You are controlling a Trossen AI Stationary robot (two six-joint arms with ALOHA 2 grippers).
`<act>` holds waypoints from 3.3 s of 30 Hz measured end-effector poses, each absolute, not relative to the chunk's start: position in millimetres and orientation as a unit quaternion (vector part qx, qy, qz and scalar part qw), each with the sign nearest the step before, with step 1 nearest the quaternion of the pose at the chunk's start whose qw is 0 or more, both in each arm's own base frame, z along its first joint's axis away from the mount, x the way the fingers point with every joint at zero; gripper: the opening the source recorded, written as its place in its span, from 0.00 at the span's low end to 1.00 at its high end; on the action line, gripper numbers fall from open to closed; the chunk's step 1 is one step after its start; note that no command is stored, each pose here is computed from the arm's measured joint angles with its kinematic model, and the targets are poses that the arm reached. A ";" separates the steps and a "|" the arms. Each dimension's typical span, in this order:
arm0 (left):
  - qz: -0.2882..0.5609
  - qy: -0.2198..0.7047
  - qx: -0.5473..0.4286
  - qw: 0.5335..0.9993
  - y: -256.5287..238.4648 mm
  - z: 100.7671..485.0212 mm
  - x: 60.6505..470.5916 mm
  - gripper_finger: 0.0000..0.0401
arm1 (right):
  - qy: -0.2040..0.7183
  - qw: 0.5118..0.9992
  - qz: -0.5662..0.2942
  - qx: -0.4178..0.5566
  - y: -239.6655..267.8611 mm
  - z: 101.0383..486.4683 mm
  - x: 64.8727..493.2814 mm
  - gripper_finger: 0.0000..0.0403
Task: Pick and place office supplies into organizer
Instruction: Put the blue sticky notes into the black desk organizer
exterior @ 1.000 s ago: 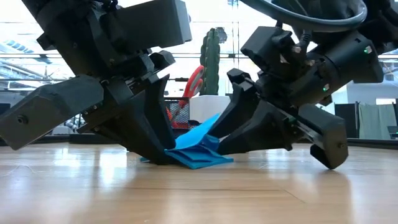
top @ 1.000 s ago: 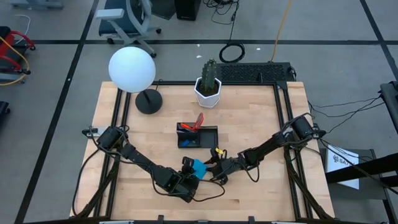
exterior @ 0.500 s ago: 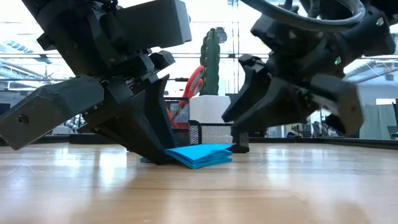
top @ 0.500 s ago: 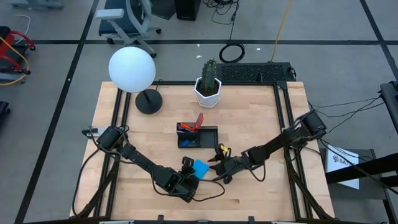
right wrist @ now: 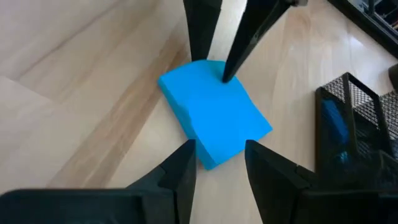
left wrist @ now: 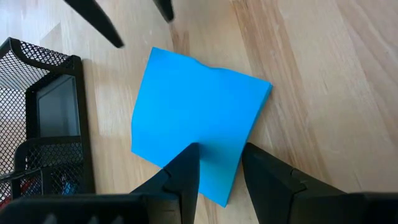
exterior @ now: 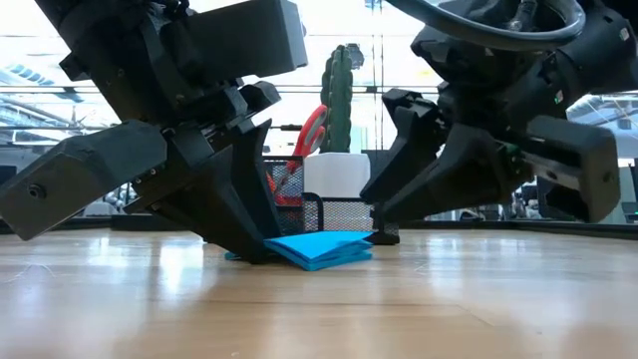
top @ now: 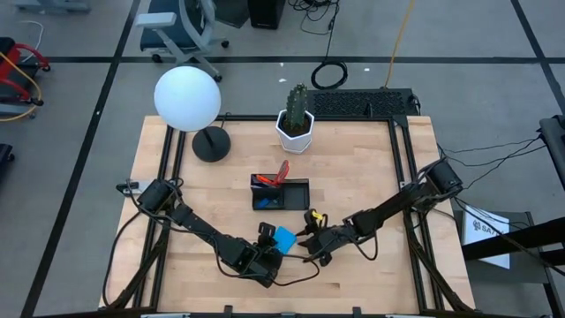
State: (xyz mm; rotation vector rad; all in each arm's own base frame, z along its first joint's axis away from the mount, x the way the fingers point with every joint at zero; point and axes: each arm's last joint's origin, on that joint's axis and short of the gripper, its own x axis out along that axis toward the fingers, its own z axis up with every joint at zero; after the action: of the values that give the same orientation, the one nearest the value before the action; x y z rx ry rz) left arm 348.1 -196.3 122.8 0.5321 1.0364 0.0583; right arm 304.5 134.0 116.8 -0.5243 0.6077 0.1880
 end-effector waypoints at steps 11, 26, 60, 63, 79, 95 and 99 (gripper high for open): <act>0.028 0.489 0.251 0.835 -196.3 122.8 348.3 0.32 | 0.281 0.915 0.095 -0.272 135.6 103.2 310.2 0.32; 0.027 0.486 0.250 0.837 -196.5 123.0 348.9 0.32 | 0.293 0.909 0.089 -0.282 135.3 85.8 326.7 0.32; 0.058 0.503 0.272 0.818 -196.4 123.1 340.7 0.32 | 0.313 0.907 0.078 -0.271 125.0 95.0 332.4 0.00; 0.074 0.512 0.275 0.810 -195.2 125.7 339.6 0.32 | 0.330 0.900 0.057 -0.280 124.0 102.6 327.2 0.00; 0.157 0.535 0.313 0.769 -189.1 157.1 338.0 0.32 | 0.302 0.921 0.034 -0.243 122.1 137.5 322.5 0.00; 0.230 0.504 0.305 0.774 -172.9 218.3 318.5 0.32 | 0.292 0.921 -0.044 -0.255 120.1 173.1 306.3 0.00; 0.247 0.466 0.294 0.797 -166.5 246.4 309.9 0.32 | 0.289 0.920 -0.071 -0.256 117.9 178.5 303.7 0.00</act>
State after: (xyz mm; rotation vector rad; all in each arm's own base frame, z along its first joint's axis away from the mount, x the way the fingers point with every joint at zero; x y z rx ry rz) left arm 309.9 -166.5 246.4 0.6321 1.0015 0.5307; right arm 303.7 117.9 178.5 -0.5259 0.5949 -0.1456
